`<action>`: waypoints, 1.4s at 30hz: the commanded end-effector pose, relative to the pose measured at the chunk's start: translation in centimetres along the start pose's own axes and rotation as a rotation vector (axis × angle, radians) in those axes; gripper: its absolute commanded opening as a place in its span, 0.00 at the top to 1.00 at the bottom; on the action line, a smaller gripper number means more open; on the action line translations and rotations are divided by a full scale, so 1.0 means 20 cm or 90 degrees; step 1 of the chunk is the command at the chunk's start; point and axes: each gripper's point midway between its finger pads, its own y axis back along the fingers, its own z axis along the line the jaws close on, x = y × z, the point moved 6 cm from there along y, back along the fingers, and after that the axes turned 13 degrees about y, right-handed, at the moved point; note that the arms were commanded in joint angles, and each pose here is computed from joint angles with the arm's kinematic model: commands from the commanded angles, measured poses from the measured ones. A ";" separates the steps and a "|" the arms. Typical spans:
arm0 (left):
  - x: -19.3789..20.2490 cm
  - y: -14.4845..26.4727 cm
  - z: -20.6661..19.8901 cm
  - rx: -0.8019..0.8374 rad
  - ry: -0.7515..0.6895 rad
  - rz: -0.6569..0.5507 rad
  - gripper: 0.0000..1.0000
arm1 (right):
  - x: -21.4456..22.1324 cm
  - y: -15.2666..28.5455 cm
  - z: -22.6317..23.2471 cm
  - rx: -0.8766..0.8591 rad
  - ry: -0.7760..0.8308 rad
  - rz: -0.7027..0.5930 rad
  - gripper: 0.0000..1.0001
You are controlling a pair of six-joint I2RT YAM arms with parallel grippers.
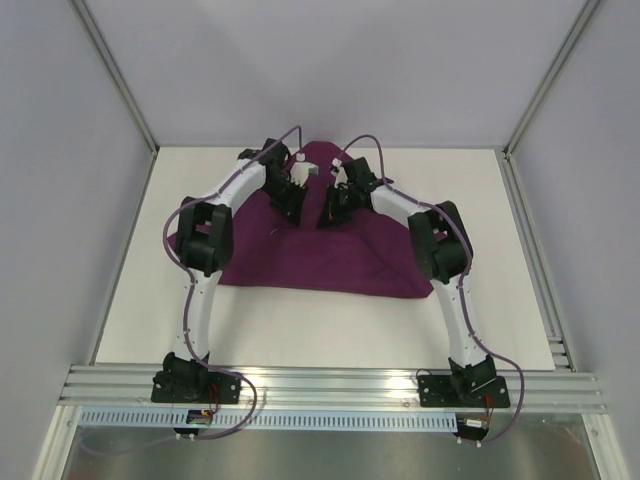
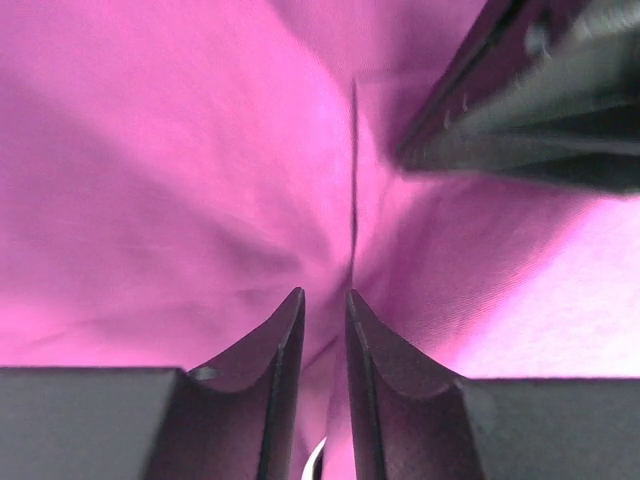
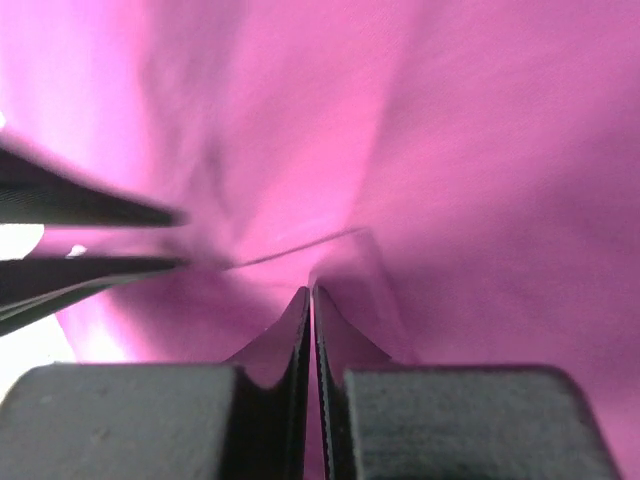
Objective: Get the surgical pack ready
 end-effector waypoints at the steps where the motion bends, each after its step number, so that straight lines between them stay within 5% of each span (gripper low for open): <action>1: -0.17 0.25 -0.09 -0.042 -0.040 -0.087 0.68 | -0.23 0.25 -0.11 0.207 0.006 -0.061 0.95; 6: -0.17 0.58 -0.16 -0.105 -0.069 -0.152 0.67 | -0.34 0.67 -0.06 0.393 0.049 -0.151 0.91; 10: 0.09 0.71 -0.20 -0.050 -0.045 -0.134 0.67 | -0.13 0.79 -0.04 0.424 0.047 -0.103 0.91; 19: 0.65 0.54 -0.08 -0.123 -0.020 0.028 0.69 | 0.41 0.84 0.11 0.446 0.024 0.008 0.99; 25: 0.67 0.39 0.01 -0.134 -0.006 0.061 0.68 | 0.62 0.65 0.13 0.320 -0.044 0.036 0.99; 32: 0.65 0.23 0.12 -0.138 0.013 0.091 0.68 | 0.75 0.54 -0.06 0.376 -0.098 0.069 0.99; 42: 0.65 0.23 0.10 -0.108 0.023 0.089 0.60 | 0.58 0.73 0.00 0.454 -0.035 0.026 0.99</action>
